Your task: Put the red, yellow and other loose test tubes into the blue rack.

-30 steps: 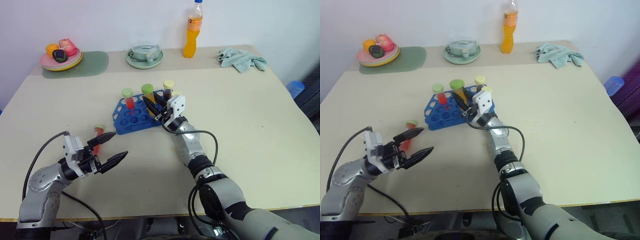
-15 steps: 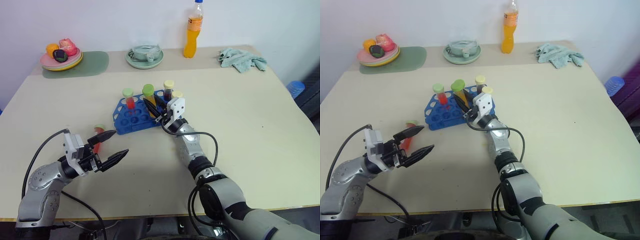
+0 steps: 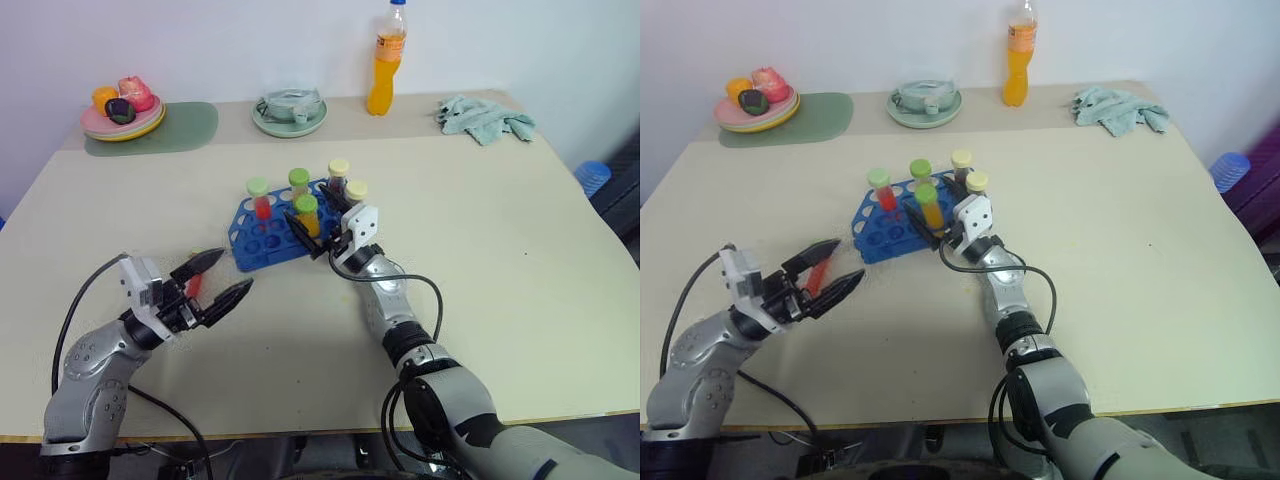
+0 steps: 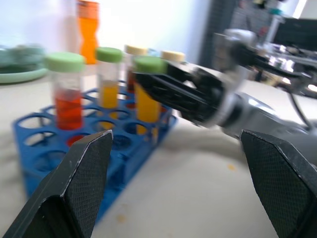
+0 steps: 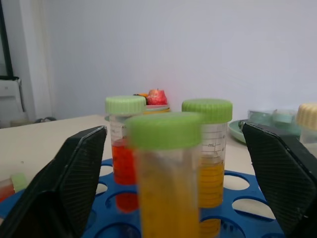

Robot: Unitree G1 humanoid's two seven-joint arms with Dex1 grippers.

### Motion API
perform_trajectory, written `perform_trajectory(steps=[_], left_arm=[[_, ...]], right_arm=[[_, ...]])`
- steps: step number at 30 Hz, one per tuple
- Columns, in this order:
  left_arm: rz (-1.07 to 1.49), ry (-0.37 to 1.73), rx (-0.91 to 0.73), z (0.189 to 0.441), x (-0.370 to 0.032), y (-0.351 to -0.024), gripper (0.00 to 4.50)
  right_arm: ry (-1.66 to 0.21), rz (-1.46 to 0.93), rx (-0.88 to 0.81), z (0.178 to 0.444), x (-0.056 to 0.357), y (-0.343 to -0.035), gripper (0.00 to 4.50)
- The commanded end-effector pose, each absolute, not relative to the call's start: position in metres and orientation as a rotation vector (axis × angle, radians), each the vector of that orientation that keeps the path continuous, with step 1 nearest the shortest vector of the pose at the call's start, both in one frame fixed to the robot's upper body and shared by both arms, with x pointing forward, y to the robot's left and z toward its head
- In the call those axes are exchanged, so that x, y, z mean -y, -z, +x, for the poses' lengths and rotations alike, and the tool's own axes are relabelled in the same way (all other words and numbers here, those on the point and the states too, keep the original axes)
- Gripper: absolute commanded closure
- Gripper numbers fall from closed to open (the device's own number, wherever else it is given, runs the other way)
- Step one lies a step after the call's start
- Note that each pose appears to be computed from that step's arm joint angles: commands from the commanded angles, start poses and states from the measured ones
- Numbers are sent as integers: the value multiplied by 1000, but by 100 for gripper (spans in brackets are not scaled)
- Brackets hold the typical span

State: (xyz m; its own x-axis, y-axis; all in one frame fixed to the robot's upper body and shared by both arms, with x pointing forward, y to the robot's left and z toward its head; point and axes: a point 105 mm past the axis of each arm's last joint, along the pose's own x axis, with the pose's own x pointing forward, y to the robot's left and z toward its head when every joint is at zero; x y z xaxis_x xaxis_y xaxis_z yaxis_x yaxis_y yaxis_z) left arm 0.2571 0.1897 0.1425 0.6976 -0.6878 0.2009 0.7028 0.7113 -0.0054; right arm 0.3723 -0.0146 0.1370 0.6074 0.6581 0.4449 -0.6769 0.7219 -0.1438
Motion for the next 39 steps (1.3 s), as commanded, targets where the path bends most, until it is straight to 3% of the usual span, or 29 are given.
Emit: perform_trajectory(steps=[1, 5, 10, 13, 16, 22, 28, 39], left_arm=[[-19, 591, 195, 266, -200, -154, 29], [84, 434, 135, 267, -204, -153, 29], [7, 401, 176, 271, -202, -175, 29], [-131, 255, 171, 281, -213, -187, 29], [-227, 129, 19, 288, -220, -184, 29], [-242, 73, -335, 291, -229, -164, 29], [-325, 99, -501, 297, -224, -165, 29], [-338, -45, -752, 320, -224, -163, 29]], right_arm=[[-792, -15, 559, 367, 25, -151, 2], [-834, -109, 550, 357, 43, -147, 2], [-845, -205, 502, 346, 75, -143, 2], [-857, -262, 456, 341, 95, -142, 2], [-907, -287, 386, 329, 123, -148, 2], [-1123, -318, 265, 293, 150, -173, 2], [-1216, -317, 274, 278, 145, -200, 2], [-1218, -313, 293, 276, 140, -200, 2]])
